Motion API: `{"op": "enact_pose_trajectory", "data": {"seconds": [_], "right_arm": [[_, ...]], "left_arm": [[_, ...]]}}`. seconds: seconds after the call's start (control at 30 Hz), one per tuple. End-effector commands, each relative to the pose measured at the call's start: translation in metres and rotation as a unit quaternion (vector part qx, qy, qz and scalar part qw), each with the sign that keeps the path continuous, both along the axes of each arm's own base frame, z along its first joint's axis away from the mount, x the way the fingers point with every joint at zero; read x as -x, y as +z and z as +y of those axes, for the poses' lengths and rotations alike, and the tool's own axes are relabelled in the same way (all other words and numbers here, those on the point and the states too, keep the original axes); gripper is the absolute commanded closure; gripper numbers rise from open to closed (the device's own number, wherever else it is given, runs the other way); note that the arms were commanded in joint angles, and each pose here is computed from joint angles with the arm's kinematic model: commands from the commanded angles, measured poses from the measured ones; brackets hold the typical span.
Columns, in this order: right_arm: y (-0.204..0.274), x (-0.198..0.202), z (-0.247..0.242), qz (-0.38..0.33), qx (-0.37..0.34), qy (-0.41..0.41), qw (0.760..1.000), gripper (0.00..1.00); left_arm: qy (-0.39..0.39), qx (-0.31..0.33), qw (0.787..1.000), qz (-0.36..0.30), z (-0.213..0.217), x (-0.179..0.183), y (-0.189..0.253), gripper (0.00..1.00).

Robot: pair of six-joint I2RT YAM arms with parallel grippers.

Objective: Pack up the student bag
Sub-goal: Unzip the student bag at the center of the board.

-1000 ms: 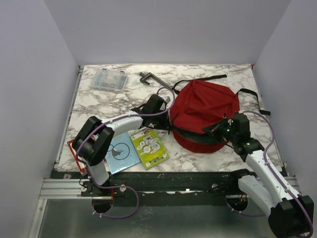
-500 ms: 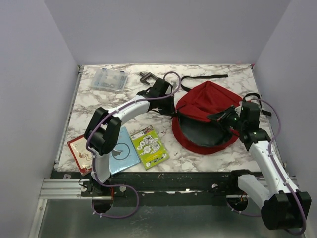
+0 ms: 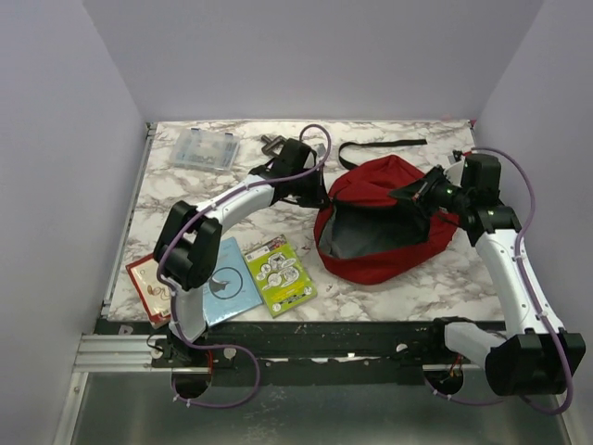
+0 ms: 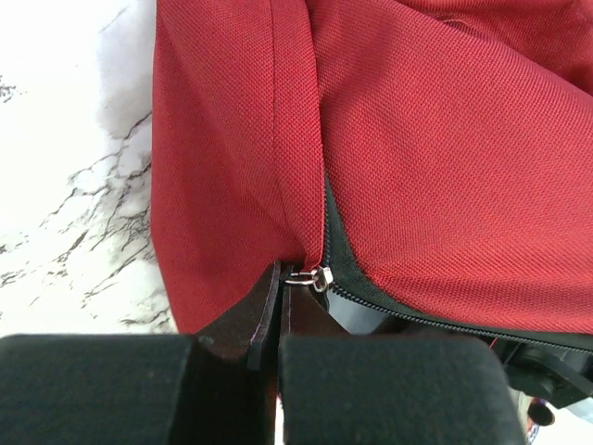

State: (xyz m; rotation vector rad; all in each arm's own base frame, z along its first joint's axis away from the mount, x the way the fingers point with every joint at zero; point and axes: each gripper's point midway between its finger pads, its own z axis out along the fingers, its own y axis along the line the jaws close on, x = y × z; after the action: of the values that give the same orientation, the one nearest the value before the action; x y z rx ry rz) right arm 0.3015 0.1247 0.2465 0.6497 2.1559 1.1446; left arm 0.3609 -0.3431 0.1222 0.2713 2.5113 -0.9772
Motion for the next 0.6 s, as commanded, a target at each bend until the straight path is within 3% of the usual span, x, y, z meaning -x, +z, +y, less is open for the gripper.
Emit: {"op": "enact_pose_trajectory", "data": {"seconds": [0.0,0.23,0.4,0.57], "right_arm": [[0.076,0.003,0.002,-0.102,0.028,0.07,0.992,0.99],[0.092,0.005,-0.001,-0.135,0.051,0.069,0.987,0.99],[0.07,-0.001,-0.018,-0.126,0.114,0.044,0.985,0.99],[0.042,-0.01,-0.037,-0.113,0.174,0.017,0.978,0.99]], "left_arm": [[0.128,-0.076,0.989,0.021,0.063,-0.026,-0.037,1.0],[0.156,0.042,0.984,0.074,0.038,-0.006,-0.04,1.0],[0.136,0.049,0.987,0.076,0.031,0.009,-0.036,1.0],[0.108,0.046,0.988,0.095,0.016,0.06,-0.05,1.0]]}}
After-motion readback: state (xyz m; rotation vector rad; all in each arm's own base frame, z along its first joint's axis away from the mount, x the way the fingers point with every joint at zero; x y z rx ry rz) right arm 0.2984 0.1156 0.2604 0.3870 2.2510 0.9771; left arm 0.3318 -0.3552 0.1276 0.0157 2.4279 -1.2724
